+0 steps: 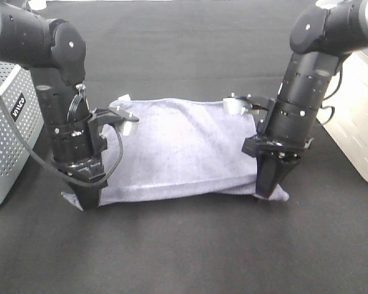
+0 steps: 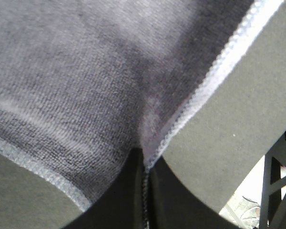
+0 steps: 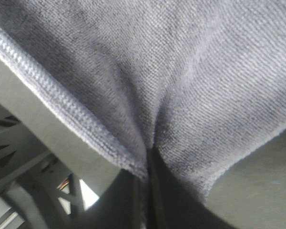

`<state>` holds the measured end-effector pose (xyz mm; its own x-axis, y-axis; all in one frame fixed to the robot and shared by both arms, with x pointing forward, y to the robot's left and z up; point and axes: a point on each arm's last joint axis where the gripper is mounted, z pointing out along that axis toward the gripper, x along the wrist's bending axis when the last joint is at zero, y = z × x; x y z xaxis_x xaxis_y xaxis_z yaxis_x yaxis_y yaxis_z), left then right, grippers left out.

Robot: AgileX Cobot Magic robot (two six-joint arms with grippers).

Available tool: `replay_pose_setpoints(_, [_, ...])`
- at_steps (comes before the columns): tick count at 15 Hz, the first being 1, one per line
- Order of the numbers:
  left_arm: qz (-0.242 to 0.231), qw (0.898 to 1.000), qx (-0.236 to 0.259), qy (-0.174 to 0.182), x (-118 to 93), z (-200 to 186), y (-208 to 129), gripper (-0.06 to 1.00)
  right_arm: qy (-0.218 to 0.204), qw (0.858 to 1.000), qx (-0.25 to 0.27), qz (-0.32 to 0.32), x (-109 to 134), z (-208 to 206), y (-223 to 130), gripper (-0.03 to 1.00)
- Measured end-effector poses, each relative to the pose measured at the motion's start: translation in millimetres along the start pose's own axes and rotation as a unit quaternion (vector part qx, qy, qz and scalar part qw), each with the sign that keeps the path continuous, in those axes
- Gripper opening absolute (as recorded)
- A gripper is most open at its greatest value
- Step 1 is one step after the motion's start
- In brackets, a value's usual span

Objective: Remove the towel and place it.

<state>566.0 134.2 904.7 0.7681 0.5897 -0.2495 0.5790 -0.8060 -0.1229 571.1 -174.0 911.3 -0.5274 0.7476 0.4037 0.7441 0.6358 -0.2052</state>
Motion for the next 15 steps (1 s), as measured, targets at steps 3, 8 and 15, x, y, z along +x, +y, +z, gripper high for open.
replay_pose_setpoints(3, [-0.005,1.000,0.015,-0.013,-3.4,10.1,-6.3,0.00,0.011,1.000,0.004,0.004,2.2,4.8,-1.8,0.00])
replay_pose_setpoints(8, [-0.001,1.000,0.022,-0.007,-3.6,11.5,-7.3,0.00,0.013,1.000,0.004,0.005,2.5,5.0,-1.7,0.03])
replay_pose_setpoints(15, [0.014,0.997,0.068,0.019,3.9,13.0,-18.5,0.01,0.006,0.999,0.050,0.017,-5.9,20.9,-18.9,0.52])
